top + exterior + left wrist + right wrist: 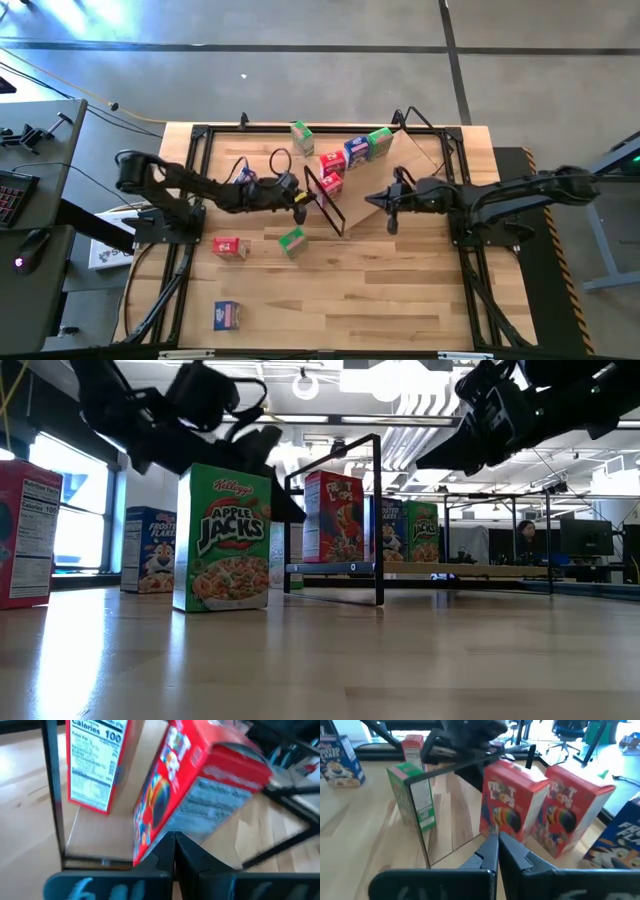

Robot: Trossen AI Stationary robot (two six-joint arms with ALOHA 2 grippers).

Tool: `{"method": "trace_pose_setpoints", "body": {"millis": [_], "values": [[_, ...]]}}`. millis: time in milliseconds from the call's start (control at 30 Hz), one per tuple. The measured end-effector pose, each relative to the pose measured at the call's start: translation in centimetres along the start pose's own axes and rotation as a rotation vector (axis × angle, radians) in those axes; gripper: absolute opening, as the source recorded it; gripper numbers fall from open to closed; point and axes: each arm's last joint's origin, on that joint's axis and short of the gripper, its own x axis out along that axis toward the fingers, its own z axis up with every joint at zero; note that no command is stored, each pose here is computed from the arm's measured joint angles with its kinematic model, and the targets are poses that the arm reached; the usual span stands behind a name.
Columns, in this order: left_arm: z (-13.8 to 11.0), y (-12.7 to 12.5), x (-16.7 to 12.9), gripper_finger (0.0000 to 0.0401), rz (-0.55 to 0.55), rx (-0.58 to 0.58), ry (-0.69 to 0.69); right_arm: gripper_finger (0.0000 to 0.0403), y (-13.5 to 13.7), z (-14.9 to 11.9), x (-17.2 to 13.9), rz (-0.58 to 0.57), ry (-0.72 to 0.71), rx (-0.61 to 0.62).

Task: Stack cereal on shelf
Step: Put the top red cereal box on the shelf aligned with the other red cereal box

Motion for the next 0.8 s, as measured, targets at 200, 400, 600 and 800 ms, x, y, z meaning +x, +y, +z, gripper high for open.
{"method": "trace_pose_setpoints", "body": {"millis": [200, 400, 600, 800], "values": [[-0.2, 1.3, 1.3, 0.0, -0.024, -0.023, -0.016, 0.0, 0.1, -0.6, 1.0, -0.031, 0.02, 0.003], [-0.4, 1.6, 2.4, 0.0, -0.046, -0.035, -0.024, 0.0, -0.8, -1.7, 2.7, -0.08, 0.054, 0.052], [-0.2, 1.4, 3.7, 0.0, -0.061, -0.013, -0.028, 0.0, -1.5, -2.8, 4.3, -0.046, 0.052, 0.073], [0.2, 1.9, 4.2, 0.0, -0.045, -0.02, -0.039, 0.0, -1.5, -3.5, 5.4, -0.02, 0.04, 0.103]]}}
